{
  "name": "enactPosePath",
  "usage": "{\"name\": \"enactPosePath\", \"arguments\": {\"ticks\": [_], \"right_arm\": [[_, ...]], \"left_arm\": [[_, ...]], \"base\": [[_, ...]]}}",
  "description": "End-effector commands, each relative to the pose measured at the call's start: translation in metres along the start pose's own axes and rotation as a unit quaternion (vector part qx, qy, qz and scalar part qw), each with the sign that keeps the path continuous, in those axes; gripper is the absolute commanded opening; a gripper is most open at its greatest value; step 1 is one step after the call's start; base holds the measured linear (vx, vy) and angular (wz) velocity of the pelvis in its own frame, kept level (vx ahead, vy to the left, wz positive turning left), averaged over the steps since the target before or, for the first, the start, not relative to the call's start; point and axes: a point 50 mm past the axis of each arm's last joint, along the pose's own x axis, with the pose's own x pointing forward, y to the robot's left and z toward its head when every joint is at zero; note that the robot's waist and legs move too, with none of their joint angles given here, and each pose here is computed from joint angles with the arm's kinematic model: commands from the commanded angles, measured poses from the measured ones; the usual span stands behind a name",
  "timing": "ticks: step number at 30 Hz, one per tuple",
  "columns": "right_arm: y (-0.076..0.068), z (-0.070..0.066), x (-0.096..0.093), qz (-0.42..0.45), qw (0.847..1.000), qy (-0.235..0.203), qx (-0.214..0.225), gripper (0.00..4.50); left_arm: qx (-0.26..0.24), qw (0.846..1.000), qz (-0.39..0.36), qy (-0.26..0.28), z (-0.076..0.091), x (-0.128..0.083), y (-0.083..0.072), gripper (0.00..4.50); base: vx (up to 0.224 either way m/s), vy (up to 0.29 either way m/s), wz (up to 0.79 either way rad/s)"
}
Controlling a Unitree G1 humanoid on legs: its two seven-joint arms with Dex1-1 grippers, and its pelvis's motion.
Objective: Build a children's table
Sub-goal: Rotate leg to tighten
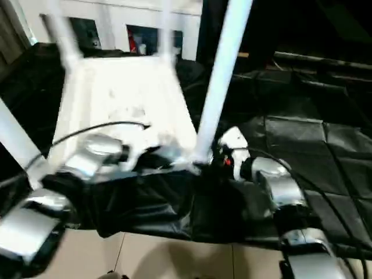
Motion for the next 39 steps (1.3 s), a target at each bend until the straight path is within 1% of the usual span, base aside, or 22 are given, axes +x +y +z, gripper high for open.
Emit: {"name": "enactPosePath", "arguments": {"ticks": [1, 5, 8, 10, 11, 13, 16, 18, 19, 21, 22, 25, 27, 28, 29, 30, 32, 33, 34, 37, 38, 39], "right_arm": [[0.002, 0.002, -0.002, 0.017, 1.0, -0.002, -0.003, 3.61], [0.004, 0.004, -0.001, 0.026, 1.0, -0.013, 0.003, 3.61], [0.009, 0.001, 0.001, 0.044, 0.999, -0.011, 0.011, 3.27], [0.011, -0.002, 0.002, 0.047, 0.999, -0.005, 0.013, 3.15], [0.012, -0.004, 0.002, 0.047, 0.999, -0.003, 0.015, 2.92], [0.013, -0.006, 0.003, 0.046, 0.999, -0.002, 0.018, 2.86], [0.015, -0.012, 0.007, 0.023, 0.999, -0.002, 0.033, 2.75], [0.015, -0.015, 0.011, -0.008, 0.999, -0.008, 0.048, 2.71], [0.016, -0.02, 0.017, -0.04, 0.997, -0.002, 0.066, 2.7], [0.015, -0.022, 0.021, -0.059, 0.995, 0.001, 0.075, 2.7], [0.015, -0.026, 0.03, -0.111, 0.989, 0.005, 0.099, 2.7], [0.011, -0.031, 0.038, -0.188, 0.973, 0.012, 0.133, 2.69], [0.006, -0.037, 0.047, -0.28, 0.942, 0.025, 0.184, 2.69], [0.006, -0.038, 0.05, -0.3, 0.934, 0.028, 0.195, 2.69], [0.007, -0.033, 0.056, -0.306, 0.93, 0.02, 0.2, 2.69], [0.009, -0.025, 0.064, -0.306, 0.932, 0.007, 0.196, 2.69], [0.011, -0.017, 0.068, -0.29, 0.942, -0.009, 0.17, 2.69], [0.011, -0.012, 0.069, -0.282, 0.947, -0.017, 0.155, 3.25], [0.012, -0.008, 0.07, -0.272, 0.952, -0.027, 0.139, 3.39], [0.011, -0.004, 0.07, -0.258, 0.956, -0.037, 0.135, 3.45], [0.009, -0.001, 0.067, -0.242, 0.964, -0.038, 0.106, 3.59], [0.008, 0.0, 0.065, -0.232, 0.967, -0.039, 0.099, 3.74]], "left_arm": [[-0.011, 0.998, -0.055, 0.032, -0.013, 0.007, -0.013, 0.0], [-0.013, 0.998, -0.057, 0.034, -0.016, 0.003, -0.013, 0.0], [-0.014, 0.998, -0.056, 0.033, -0.017, 0.001, -0.013, 0.0], [-0.015, 0.998, -0.054, 0.032, -0.017, 0.002, -0.013, 0.0], [-0.015, 0.998, -0.052, 0.032, -0.017, 0.002, -0.013, 0.0], [-0.014, 0.998, -0.046, 0.03, -0.017, 0.003, -0.012, 0.0], [-0.019, 0.999, -0.013, 0.025, -0.016, 0.007, -0.009, 0.0], [-0.027, 0.999, 0.018, 0.022, -0.014, 0.011, -0.006, 0.0], [-0.034, 0.998, 0.053, 0.017, -0.01, 0.017, -0.002, 0.0], [-0.038, 0.997, 0.068, 0.016, -0.008, 0.021, -0.001, 0.0], [-0.049, 0.993, 0.108, 0.014, -0.003, 0.031, 0.001, 0.0], [-0.067, 0.988, 0.142, 0.005, 0.004, 0.043, 0.002, 0.0], [-0.082, 0.982, 0.171, -0.002, 0.014, 0.059, 0.0, 0.0], [-0.083, 0.981, 0.174, -0.003, 0.017, 0.063, -0.001, 0.0], [-0.076, 0.983, 0.167, -0.006, 0.021, 0.07, -0.004, 0.0], [-0.067, 0.986, 0.155, -0.009, 0.026, 0.077, -0.008, 0.0], [-0.056, 0.988, 0.143, -0.009, 0.028, 0.079, -0.01, 0.0], [-0.053, 0.989, 0.139, -0.008, 0.028, 0.079, -0.011, 0.0], [-0.049, 0.99, 0.133, -0.006, 0.027, 0.078, -0.011, 0.0], [-0.044, 0.991, 0.129, 0.001, 0.023, 0.075, -0.01, 0.0], [-0.038, 0.992, 0.124, 0.005, 0.019, 0.07, -0.009, 0.0], [-0.039, 0.992, 0.123, 0.007, 0.017, 0.067, -0.008, 0.0]], "base": [[0.0, 0.0, 0.0], [0.0, 0.0, 0.0], [0.0, 0.0, 0.0], [0.0, 0.0, 0.0], [0.0, 0.0, 0.0], [0.0, 0.0, 0.0], [0.0, 0.0, 0.0], [0.0, 0.0, 0.0], [0.0, 0.0, 0.0], [0.0, 0.0, 0.0], [0.0, 0.0, 0.0], [-0.05, 0.007, -0.04], [0.0, 0.0, 0.0], [0.0, 0.0, 0.0], [0.0, 0.0, 0.0], [0.0, 0.0, 0.0], [0.0, 0.0, 0.0], [0.0, 0.0, 0.0], [0.0, 0.0, 0.0], [0.0, 0.0, 0.0], [0.0, 0.0, 0.0], [0.0, 0.0, 0.0]]}}
